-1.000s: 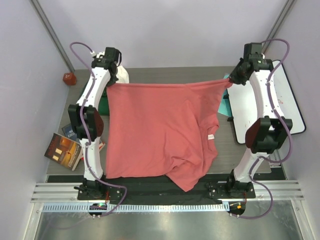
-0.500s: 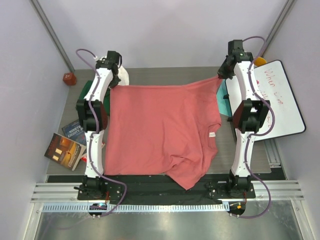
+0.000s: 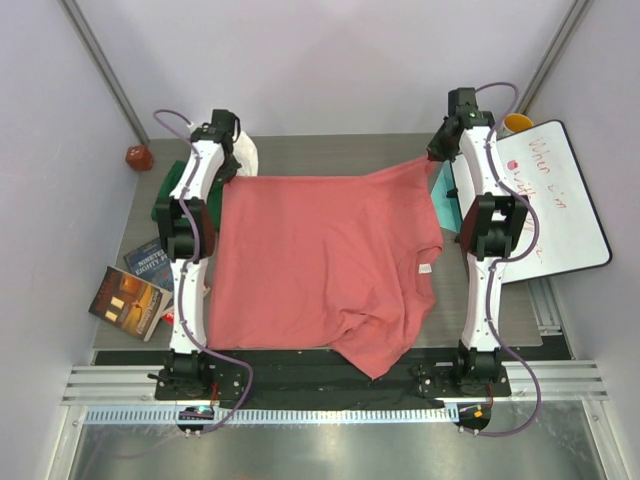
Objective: Fold and stack the t-shirts
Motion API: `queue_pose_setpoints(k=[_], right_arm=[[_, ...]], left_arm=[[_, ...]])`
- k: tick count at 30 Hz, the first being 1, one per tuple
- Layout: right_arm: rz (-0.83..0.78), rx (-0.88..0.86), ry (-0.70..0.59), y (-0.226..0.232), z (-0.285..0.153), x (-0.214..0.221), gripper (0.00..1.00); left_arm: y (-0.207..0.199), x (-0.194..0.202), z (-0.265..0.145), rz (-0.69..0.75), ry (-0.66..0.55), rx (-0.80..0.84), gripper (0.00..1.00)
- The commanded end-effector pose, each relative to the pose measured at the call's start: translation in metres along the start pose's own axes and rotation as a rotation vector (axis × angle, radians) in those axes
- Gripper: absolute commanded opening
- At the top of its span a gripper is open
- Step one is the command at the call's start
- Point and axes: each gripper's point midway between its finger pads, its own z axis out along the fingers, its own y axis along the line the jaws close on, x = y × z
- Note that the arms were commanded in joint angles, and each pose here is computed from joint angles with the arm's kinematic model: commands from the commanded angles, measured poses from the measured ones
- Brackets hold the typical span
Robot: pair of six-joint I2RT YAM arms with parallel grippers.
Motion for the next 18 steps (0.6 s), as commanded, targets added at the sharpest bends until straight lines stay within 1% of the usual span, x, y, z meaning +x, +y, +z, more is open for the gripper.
queue_pose_setpoints(k=[1, 5, 7, 9, 10, 11, 12, 13, 14, 15, 16, 17, 18], right_arm=[[0.027, -0.120, -0.142, 0.034, -0.011, -0.040, 0.01], [0.064, -0.159, -0.167, 0.043, 0.002, -0.047, 0.01], [0.077, -0.200, -0.132, 0.051, 0.010, -0.040, 0.01], [0.085, -0.217, -0.132, 0.054, 0.017, -0.040, 0.01], [0.084, -0.230, -0.129, 0.056, 0.019, -0.039, 0.03], [0.082, -0.247, -0.137, 0.060, 0.019, -0.041, 0.19], [0.072, -0.267, -0.140, 0.063, 0.017, -0.043, 0.28], [0.058, -0.290, -0.134, 0.067, 0.014, -0.043, 0.32], [0.053, -0.303, -0.137, 0.069, 0.009, -0.044, 0.37], [0.052, -0.310, -0.143, 0.071, 0.003, -0.046, 0.38], [0.040, -0.327, -0.171, 0.075, -0.019, -0.055, 0.40], [0.031, -0.320, -0.161, 0.071, -0.023, -0.050, 0.48], [0.018, -0.322, -0.176, 0.071, -0.035, -0.053, 0.49]], left_arm=[[0.003, -0.042, 0.001, -0.079, -0.101, 0.039, 0.00], [-0.013, -0.054, 0.004, -0.125, -0.123, 0.108, 0.00], [-0.020, -0.052, 0.007, -0.139, -0.114, 0.134, 0.00], [-0.023, -0.049, 0.011, -0.141, -0.099, 0.147, 0.00], [-0.025, -0.049, 0.012, -0.142, -0.101, 0.152, 0.00], [-0.025, -0.048, 0.013, -0.138, -0.098, 0.152, 0.00], [-0.027, -0.050, 0.012, -0.139, -0.098, 0.167, 0.02], [-0.026, -0.051, 0.011, -0.142, -0.096, 0.174, 0.12], [-0.026, -0.054, 0.005, -0.147, -0.095, 0.186, 0.18], [-0.028, -0.056, -0.001, -0.154, -0.091, 0.213, 0.24], [-0.027, -0.058, -0.006, -0.161, -0.092, 0.221, 0.32], [-0.024, -0.054, -0.007, -0.159, -0.080, 0.216, 0.39], [-0.024, -0.069, -0.029, -0.170, -0.120, 0.241, 0.41]])
